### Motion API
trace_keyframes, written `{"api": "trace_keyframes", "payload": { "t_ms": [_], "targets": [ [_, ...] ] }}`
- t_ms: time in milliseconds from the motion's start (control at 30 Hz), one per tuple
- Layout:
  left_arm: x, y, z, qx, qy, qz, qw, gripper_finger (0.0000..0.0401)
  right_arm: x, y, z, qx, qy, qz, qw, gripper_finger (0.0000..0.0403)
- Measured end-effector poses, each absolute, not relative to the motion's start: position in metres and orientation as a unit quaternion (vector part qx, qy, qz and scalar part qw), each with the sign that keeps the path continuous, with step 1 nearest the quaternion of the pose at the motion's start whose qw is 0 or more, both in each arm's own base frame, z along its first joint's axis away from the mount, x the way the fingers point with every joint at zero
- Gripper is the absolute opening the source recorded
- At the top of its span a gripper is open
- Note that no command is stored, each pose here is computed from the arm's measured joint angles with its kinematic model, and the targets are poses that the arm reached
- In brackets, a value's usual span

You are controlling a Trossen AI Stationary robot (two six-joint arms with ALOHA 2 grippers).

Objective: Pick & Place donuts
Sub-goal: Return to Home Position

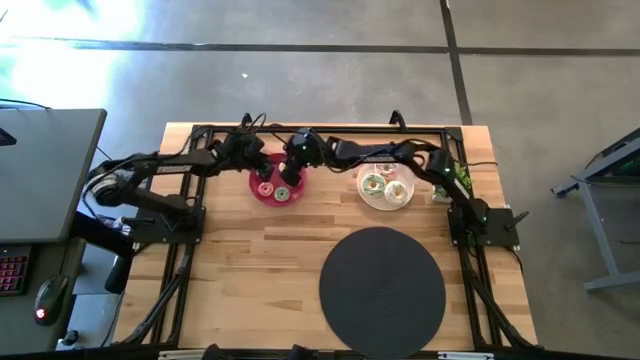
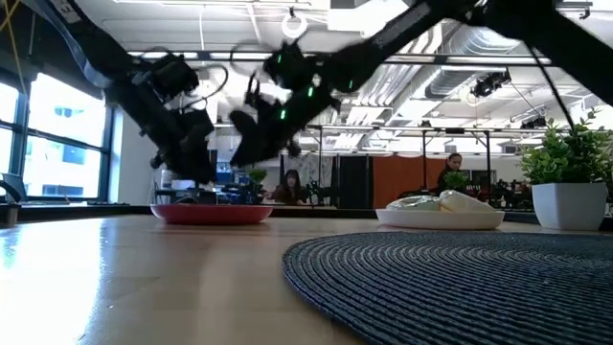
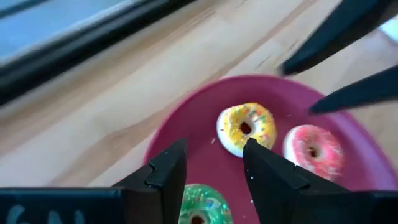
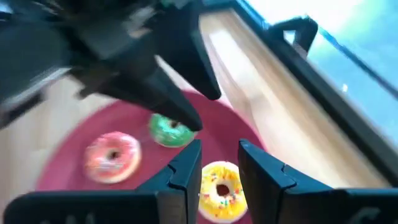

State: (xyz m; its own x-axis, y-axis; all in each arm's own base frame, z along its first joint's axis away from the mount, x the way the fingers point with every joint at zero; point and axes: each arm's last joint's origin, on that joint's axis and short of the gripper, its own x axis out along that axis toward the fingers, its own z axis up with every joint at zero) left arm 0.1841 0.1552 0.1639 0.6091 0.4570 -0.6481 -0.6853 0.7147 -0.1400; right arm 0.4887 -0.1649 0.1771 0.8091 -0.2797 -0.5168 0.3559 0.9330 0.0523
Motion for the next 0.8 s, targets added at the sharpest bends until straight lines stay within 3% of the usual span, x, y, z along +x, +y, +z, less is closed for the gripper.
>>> {"api": "trace_keyframes", "payload": {
  "t_ms": [267, 467, 567, 667, 800],
  "targets": [
    [0.151, 0.127, 0.233, -0.137, 0.201, 0.318, 0.916, 0.0152, 0.436, -0.127, 0.289, -0.016, 0.317, -0.126, 0.940, 0.0092],
    [0.095, 0.078, 0.272, -0.094, 0.121, 0.313, 0.937, 0.0152, 0.364, -0.100, 0.360, -0.037, 0.349, -0.178, 0.919, 0.0066],
    [0.069, 0.055, 0.277, -0.085, 0.074, 0.300, 0.947, 0.0152, 0.329, -0.090, 0.355, -0.034, 0.333, -0.199, 0.921, 0.0052],
    [0.046, 0.036, 0.271, -0.077, 0.015, 0.303, 0.950, 0.0152, 0.293, -0.076, 0.326, -0.017, 0.289, -0.198, 0.936, 0.0041],
    [0.042, 0.031, 0.259, -0.088, -0.017, 0.288, 0.953, 0.0152, 0.242, -0.061, 0.295, 0.007, 0.157, -0.186, 0.970, 0.0033]
  ]
}}
